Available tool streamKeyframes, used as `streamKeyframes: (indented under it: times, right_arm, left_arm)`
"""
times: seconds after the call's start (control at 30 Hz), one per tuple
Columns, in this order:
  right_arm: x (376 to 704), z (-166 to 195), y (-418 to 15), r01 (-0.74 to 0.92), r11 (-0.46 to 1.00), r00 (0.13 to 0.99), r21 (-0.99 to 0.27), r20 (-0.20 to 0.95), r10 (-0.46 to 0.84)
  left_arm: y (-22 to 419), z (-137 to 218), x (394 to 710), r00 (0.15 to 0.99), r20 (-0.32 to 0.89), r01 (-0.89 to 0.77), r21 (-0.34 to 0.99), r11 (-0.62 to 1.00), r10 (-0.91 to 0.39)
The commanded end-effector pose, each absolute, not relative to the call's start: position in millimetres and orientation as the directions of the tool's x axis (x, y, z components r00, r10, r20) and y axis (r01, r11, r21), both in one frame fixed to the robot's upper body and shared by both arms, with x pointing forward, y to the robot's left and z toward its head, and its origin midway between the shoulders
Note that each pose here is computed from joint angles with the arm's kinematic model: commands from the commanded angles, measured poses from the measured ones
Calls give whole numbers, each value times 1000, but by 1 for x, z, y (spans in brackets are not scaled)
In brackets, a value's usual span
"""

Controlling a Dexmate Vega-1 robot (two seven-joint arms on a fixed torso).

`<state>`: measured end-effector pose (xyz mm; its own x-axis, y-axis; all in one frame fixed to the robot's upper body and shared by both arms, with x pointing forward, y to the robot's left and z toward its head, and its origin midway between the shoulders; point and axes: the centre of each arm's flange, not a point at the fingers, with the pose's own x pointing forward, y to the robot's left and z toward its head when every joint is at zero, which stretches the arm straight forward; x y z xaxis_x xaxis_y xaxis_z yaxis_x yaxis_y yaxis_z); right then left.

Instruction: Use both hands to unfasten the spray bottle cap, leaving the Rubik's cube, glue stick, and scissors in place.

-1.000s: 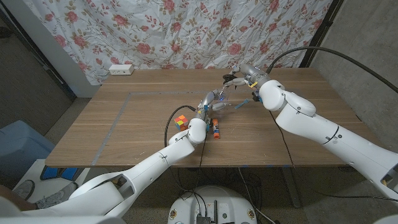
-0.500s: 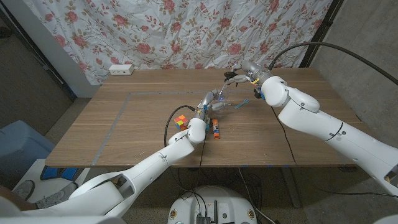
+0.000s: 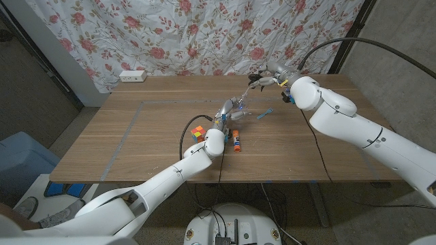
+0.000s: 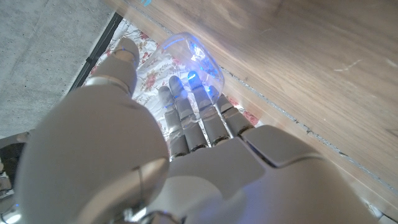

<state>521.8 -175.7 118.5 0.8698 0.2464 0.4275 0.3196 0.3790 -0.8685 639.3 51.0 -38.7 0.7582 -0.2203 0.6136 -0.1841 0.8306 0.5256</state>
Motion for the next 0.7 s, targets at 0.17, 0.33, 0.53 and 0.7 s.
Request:
streamKeyframes:
  times: [0.17, 0.33, 0.53, 0.7]
  right_arm:
    - [513, 135, -189, 322, 370, 873, -871, 425, 241]
    - [508, 139, -192, 331, 366, 869, -870, 432, 240]
    - [503, 142, -195, 348, 355, 862, -868, 445, 242]
    - [499, 144, -197, 353, 354, 860, -866, 449, 242]
  left_arm:
    - [54, -34, 642, 746, 629, -199, 523, 828, -218]
    - [56, -35, 642, 748, 628, -197, 520, 831, -215]
    - [60, -38, 641, 747, 632, -201, 511, 836, -207]
    - [64, -40, 640, 749, 634, -207, 502, 840, -195]
